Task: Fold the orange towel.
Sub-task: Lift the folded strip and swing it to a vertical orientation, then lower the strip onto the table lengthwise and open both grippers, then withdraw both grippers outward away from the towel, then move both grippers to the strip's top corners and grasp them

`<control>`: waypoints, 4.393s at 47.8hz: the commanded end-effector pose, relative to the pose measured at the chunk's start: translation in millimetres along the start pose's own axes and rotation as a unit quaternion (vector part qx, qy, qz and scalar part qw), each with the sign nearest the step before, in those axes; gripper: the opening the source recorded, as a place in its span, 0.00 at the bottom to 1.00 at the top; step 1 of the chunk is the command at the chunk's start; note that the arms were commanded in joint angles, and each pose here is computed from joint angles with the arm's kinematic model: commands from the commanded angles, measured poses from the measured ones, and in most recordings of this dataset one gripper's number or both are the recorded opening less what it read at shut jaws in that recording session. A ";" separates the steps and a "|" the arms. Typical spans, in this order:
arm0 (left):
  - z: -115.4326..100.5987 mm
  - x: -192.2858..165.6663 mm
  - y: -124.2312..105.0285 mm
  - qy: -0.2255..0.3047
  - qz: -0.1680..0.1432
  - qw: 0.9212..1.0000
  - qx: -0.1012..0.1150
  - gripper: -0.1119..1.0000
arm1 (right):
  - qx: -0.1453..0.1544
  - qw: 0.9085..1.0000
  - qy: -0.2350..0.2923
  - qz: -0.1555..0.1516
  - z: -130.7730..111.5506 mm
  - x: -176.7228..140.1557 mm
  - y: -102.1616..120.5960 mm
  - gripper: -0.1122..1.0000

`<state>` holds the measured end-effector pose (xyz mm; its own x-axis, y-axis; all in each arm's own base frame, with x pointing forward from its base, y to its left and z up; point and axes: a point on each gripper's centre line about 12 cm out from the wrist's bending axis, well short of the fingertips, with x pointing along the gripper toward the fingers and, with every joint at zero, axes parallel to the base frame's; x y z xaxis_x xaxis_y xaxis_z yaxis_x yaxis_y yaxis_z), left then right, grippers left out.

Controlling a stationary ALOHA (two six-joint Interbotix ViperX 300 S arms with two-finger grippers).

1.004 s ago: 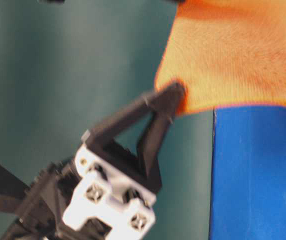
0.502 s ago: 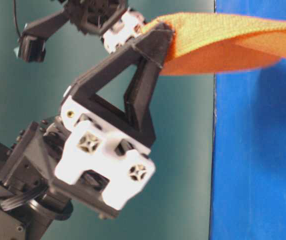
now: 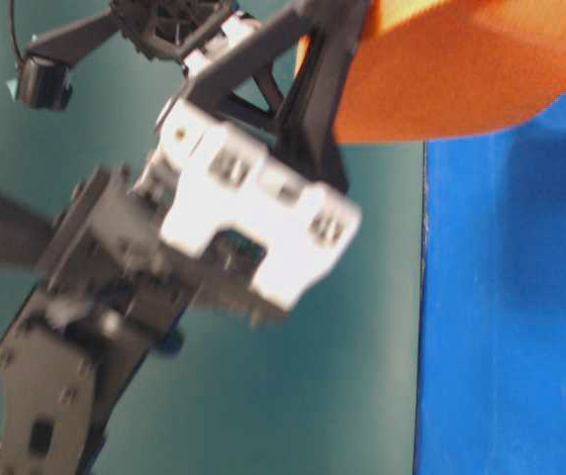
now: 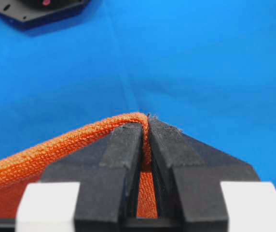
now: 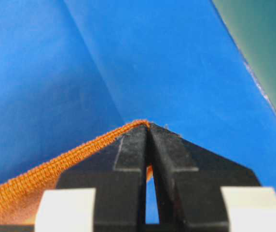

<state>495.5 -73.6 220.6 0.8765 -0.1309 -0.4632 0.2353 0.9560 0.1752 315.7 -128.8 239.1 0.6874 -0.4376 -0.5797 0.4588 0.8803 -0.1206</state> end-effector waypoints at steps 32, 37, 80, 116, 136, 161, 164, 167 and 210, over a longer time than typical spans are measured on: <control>-10.6 13.3 -2.9 0.007 -0.002 0.999 -0.039 0.12 | -0.014 0.999 -0.010 0.039 -7.5 22.7 7.6 0.11; -25.9 2.1 -8.9 0.016 -0.005 0.998 -0.062 0.13 | -0.019 0.998 -0.019 0.058 0.9 41.0 15.8 0.11; -100.8 -30.5 -21.6 0.038 0.000 0.988 -0.152 0.14 | -0.070 0.989 -0.041 0.128 -0.9 88.3 42.1 0.11; -68.6 -90.8 -16.2 0.102 -0.009 0.984 -0.146 0.83 | -0.074 0.989 -0.056 0.114 7.7 62.9 35.7 0.68; -55.3 -168.0 -0.5 0.044 0.010 0.987 -0.153 0.83 | -0.055 0.983 -0.113 0.132 -2.9 -25.0 36.8 0.68; -102.6 -231.9 28.1 -0.081 0.093 0.977 -0.173 0.83 | -0.012 0.964 -0.148 0.219 -46.6 -79.1 58.3 0.68; -102.3 -231.7 28.7 -0.084 0.094 0.977 -0.172 0.83 | -0.011 0.964 -0.147 0.219 -46.4 -78.5 58.5 0.68; -102.2 -230.4 28.5 -0.081 0.093 0.977 -0.173 0.83 | -0.011 0.964 -0.148 0.219 -45.8 -78.6 58.5 0.68; -147.6 -148.1 131.5 0.001 0.209 0.953 -0.219 0.83 | 0.042 0.996 -0.006 0.076 -48.7 38.2 -6.9 0.68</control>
<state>322.8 100.9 184.6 0.8505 0.2706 -0.4510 -0.3209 0.9464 -0.0374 302.5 -131.3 181.7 0.7688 -0.2906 -0.5697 0.3771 0.9254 0.0369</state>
